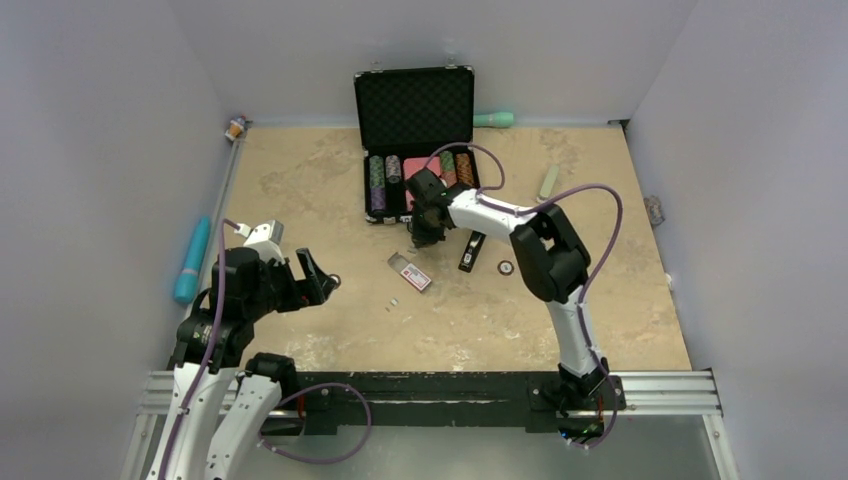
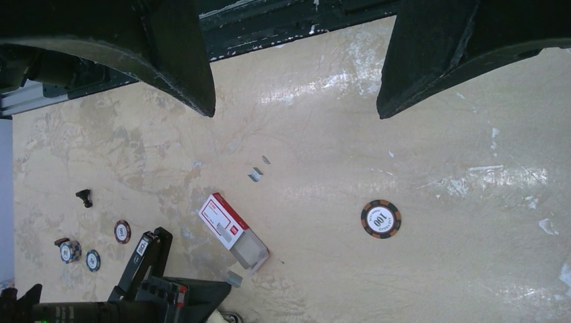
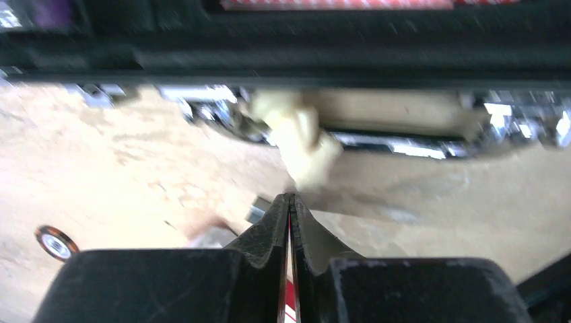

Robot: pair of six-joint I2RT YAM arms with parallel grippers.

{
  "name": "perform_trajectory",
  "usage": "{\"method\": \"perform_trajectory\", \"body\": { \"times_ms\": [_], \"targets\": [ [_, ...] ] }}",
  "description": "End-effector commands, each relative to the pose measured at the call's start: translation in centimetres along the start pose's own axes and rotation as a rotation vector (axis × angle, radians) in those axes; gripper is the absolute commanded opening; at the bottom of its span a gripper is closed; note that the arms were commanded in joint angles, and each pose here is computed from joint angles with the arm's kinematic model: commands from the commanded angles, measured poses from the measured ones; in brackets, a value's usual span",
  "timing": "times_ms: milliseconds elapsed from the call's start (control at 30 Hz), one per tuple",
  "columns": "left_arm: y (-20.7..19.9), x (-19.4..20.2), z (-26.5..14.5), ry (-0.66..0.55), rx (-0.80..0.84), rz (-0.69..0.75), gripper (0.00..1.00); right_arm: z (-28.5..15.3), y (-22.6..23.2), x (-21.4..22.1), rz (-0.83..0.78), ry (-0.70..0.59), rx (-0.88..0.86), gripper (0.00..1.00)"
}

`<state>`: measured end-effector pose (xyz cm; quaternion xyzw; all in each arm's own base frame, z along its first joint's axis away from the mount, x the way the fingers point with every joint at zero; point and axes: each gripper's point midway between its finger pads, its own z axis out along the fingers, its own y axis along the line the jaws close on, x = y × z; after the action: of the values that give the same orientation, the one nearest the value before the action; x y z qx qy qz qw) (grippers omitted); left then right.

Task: Unload the staples from the stapler

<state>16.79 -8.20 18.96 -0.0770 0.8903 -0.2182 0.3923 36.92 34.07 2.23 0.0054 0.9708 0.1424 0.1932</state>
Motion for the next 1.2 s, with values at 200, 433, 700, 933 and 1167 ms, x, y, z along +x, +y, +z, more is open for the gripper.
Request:
{"method": "perform_trajectory", "body": {
  "times_ms": [200, 433, 700, 933, 1167],
  "targets": [
    [-0.2, -0.9, 0.3, -0.039, 0.012, 0.012, 0.92, -4.8, -4.0, 7.2, -0.097, 0.154, -0.043, 0.08],
    [-0.3, -0.8, 0.3, -0.037, 0.022, 0.015, 0.92, -9.7, -2.8, 4.6, -0.274, 0.022, -0.134, 0.45],
    [-0.3, -0.9, -0.1, -0.038, 0.013, 0.020, 0.95, -8.5, -1.8, 2.3, -0.508, 0.062, -0.110, 0.56],
    [0.5, -1.4, -0.9, -0.086, -0.034, 0.013, 1.00, -9.4, 0.2, -0.1, -0.613, -0.115, -0.058, 0.61],
    [0.8, -1.5, -1.2, -0.122, -0.045, 0.008, 1.00, -7.3, -1.1, -0.4, -0.665, -0.131, 0.027, 0.69]
  ]
}}
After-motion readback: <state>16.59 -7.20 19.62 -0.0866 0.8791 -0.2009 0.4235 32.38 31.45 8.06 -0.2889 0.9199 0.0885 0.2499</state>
